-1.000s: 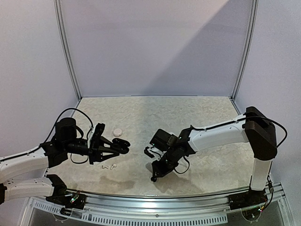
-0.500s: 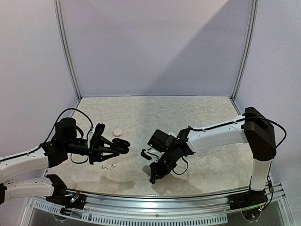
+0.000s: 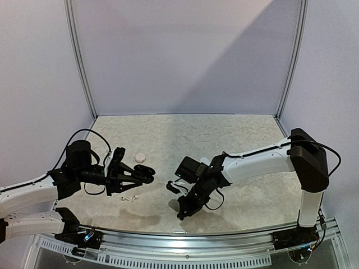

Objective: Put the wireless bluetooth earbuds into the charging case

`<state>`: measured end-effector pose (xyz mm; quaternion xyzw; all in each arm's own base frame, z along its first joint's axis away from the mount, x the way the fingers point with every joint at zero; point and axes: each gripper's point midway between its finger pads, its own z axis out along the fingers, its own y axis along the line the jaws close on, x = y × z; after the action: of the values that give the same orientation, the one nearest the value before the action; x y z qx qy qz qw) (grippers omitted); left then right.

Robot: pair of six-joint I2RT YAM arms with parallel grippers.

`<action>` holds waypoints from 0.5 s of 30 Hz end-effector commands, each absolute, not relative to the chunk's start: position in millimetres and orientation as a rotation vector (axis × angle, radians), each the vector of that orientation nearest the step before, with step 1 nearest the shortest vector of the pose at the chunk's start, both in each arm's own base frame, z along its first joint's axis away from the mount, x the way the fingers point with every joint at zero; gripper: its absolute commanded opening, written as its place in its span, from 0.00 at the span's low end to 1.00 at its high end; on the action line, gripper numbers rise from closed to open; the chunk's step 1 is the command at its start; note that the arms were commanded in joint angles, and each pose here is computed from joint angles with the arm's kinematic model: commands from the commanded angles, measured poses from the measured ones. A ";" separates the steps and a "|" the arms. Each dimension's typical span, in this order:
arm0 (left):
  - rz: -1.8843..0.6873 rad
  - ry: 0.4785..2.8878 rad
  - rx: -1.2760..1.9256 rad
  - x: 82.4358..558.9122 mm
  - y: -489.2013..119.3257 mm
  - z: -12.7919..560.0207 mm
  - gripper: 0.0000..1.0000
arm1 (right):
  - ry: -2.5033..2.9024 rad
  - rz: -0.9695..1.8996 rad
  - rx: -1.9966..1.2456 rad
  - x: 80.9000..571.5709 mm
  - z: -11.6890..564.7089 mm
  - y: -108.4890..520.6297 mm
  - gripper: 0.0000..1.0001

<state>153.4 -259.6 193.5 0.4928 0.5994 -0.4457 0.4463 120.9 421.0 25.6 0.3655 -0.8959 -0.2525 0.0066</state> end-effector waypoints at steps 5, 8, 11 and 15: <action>-1.083 1.463 1.207 156.0 -257.0 195.9 0.00 | -2.799 -0.745 1.250 123.5 42.0 423.4 0.00; -1.085 1.446 1.205 156.1 -257.5 199.6 0.00 | -2.832 -0.778 1.348 141.2 71.4 428.6 0.00; -1.097 1.413 1.219 152.9 -258.4 204.2 0.00 | -2.892 -0.877 1.548 161.4 122.4 437.9 0.00; -1.113 1.364 1.250 147.6 -259.6 209.2 0.00 | -2.949 -1.119 1.856 174.5 200.4 448.9 0.00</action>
<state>152.5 -260.4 202.5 0.4977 0.5823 -0.4484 0.4607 154.1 439.7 107.6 0.4443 -0.8495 -0.2629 -0.1087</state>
